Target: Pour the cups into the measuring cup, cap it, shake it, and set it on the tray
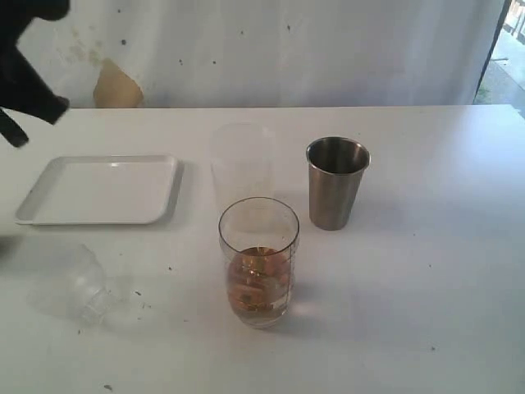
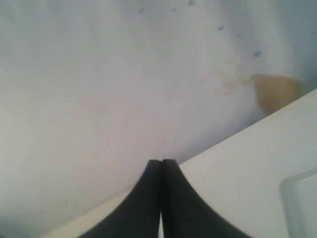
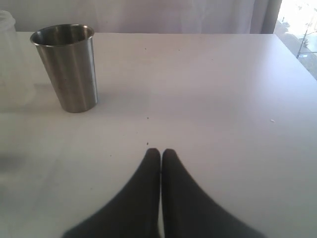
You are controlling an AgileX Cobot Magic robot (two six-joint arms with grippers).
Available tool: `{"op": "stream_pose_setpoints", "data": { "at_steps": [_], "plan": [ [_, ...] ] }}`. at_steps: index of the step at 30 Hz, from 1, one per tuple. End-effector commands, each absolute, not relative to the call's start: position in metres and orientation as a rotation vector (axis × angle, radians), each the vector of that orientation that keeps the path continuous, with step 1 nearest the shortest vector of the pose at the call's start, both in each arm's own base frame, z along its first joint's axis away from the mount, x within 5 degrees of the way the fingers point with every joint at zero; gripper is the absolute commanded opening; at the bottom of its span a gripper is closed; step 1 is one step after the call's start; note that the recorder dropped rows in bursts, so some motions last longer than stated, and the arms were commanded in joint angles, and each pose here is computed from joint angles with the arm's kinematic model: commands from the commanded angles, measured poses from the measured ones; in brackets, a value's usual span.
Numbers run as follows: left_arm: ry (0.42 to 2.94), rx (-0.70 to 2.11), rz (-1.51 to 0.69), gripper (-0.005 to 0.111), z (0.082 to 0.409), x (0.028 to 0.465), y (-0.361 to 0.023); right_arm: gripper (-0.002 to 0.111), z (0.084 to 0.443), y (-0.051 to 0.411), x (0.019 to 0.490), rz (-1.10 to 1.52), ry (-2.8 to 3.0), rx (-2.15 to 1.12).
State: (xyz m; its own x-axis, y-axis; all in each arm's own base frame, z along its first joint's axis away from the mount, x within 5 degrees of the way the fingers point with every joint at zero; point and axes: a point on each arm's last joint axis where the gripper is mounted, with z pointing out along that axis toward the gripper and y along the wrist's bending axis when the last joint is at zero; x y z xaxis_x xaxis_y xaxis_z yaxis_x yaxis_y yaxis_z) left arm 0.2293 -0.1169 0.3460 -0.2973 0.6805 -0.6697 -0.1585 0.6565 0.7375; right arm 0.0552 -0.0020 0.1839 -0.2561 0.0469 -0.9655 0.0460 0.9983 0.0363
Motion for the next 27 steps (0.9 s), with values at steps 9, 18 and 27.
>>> {"op": "stream_pose_setpoints", "data": {
  "at_steps": [9,18,27],
  "plan": [
    [1.742,0.456,-0.555,0.0,0.344,0.237,-0.128,0.0,0.183,-0.002,0.055,0.001,1.822,0.075],
    [2.46,1.44,-0.122,0.0,0.315,0.23,-0.091,0.0,0.183,-0.002,0.055,0.001,1.822,0.075],
    [1.959,2.084,-0.05,0.052,0.279,0.198,-0.143,0.0,0.183,-0.002,0.055,0.001,1.822,0.075]
  ]
}}
